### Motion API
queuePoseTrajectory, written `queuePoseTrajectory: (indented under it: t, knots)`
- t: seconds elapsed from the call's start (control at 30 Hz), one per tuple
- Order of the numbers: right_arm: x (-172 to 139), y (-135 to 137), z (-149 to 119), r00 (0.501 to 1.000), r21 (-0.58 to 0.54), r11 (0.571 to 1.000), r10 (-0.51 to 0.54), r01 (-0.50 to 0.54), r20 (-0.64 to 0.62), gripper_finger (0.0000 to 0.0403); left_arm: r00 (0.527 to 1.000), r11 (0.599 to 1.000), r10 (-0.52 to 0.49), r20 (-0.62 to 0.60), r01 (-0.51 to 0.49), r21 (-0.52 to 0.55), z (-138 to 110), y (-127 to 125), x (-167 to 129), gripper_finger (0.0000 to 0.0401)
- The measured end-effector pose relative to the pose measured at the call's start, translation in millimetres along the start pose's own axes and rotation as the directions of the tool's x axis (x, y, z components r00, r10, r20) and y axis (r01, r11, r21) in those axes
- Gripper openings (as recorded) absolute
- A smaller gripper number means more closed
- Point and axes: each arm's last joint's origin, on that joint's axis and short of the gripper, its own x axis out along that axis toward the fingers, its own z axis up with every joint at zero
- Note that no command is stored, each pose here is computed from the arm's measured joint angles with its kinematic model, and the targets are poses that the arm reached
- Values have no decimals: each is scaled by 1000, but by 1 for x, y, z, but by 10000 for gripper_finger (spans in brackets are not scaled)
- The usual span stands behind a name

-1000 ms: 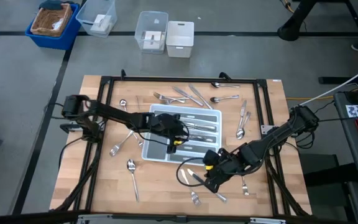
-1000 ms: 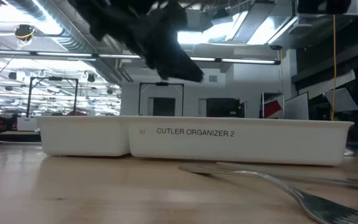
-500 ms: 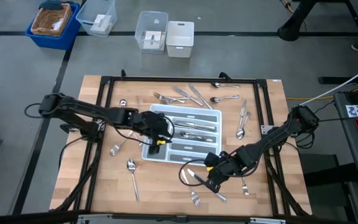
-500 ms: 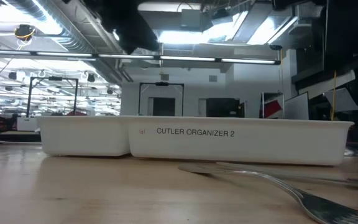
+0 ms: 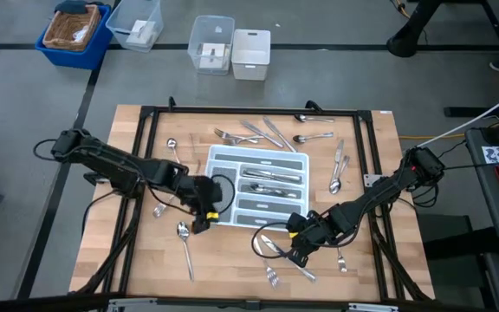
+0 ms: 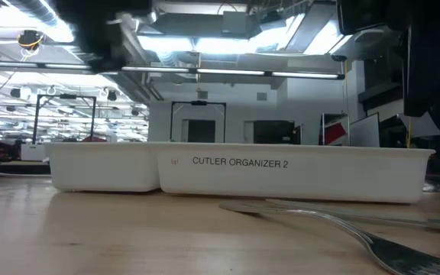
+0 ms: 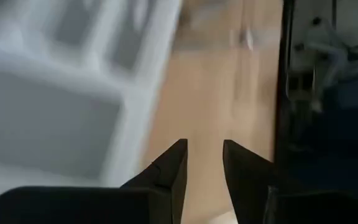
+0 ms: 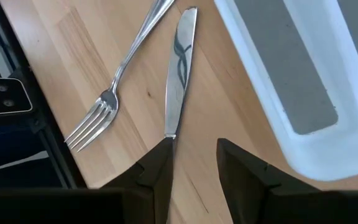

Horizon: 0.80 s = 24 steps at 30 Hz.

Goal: Sort silverware
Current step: Put the spoon into the organizer tray

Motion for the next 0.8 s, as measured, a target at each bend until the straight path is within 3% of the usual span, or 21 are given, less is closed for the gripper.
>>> queuePoseTrajectory:
  t: [0.1,0.2,0.37,0.5,0.6,0.7,0.8]
  knots:
    - [0,0,0,1000,0,1000,-1,1,0,127,987,984,-10,-161,-19,-178,-20,-7,2,92]
    - [0,0,0,1000,0,1000,-1,1,0,127,962,922,22,-272,-125,-367,-39,-16,2,92]
    - [0,0,0,1000,0,1000,-3,3,1,127,943,745,75,-324,-269,-611,-69,-28,12,92]
    - [0,0,0,1000,-1,1000,-5,5,0,127,933,551,185,-310,-360,-753,-91,-28,23,92]
    - [0,0,0,1000,-1,1000,-5,5,0,127,924,431,240,-298,-376,-820,-101,-28,29,92]
    - [0,0,0,1000,-1,1000,-6,6,0,127,921,375,264,-288,-373,-849,-106,-26,37,92]
    - [0,0,0,1000,-1,1000,-5,5,-1,127,926,366,258,-277,-359,-858,-108,-25,46,92]
